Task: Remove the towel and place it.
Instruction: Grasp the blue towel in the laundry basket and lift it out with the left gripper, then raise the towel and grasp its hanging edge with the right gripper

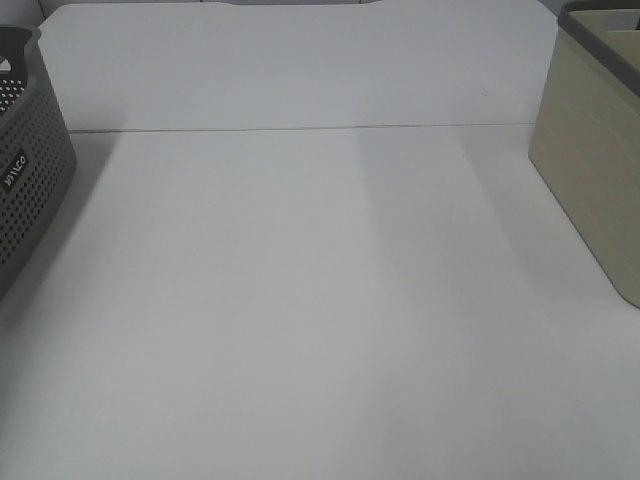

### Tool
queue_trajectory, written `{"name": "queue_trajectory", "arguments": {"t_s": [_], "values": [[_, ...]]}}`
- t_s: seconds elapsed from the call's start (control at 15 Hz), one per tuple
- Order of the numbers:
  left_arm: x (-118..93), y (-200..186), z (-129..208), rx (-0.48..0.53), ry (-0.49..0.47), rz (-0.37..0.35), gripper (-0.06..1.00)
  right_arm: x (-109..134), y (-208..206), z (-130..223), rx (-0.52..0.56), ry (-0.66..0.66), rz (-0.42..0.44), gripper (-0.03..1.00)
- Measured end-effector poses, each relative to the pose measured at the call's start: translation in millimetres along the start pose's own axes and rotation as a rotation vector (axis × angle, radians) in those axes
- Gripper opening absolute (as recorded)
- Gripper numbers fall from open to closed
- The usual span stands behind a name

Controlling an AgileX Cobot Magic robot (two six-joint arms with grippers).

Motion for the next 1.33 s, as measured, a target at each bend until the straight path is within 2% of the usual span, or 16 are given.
{"name": "queue_trajectory", "arguments": {"t_s": [0.27,0.47,0.6,0.67,0.73,0.93,1.0,1.33], "values": [[0,-2,1,0.002,-0.001,-0.002,0.00,0,0,0,0.000,0.000,0.000,0.75],[11,-27,9,0.012,-0.016,-0.060,0.00,0,0,0,0.000,0.000,0.000,0.75],[30,-66,21,0.017,-0.088,-0.159,0.00,0,0,0,0.000,0.000,0.000,0.75],[45,-118,28,-0.007,-0.179,-0.276,0.00,0,0,0,0.000,0.000,0.000,0.75],[49,-146,25,-0.026,-0.193,-0.328,0.00,0,0,0,0.000,0.000,0.000,0.75],[57,-221,4,-0.083,-0.169,-0.489,0.00,0,0,0,0.000,0.000,0.000,0.75],[59,-233,1,-0.094,-0.164,-0.519,0.00,0,0,0,0.000,0.000,0.000,0.75],[75,-328,-15,-0.166,-0.142,-0.770,0.00,0,0,0,0.000,0.000,0.000,0.75]]}}
Point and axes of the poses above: a point on each arm's last joint axis where the gripper is mounted, y pointing out along that axis toward the gripper, x along the wrist's bending axis when the last joint is at zero, z = x × y, the point moved 9 cm from there along y, pointing out along that axis toward the gripper, and after that the axes turned 12 degrees about y, right-handed, at the moved point
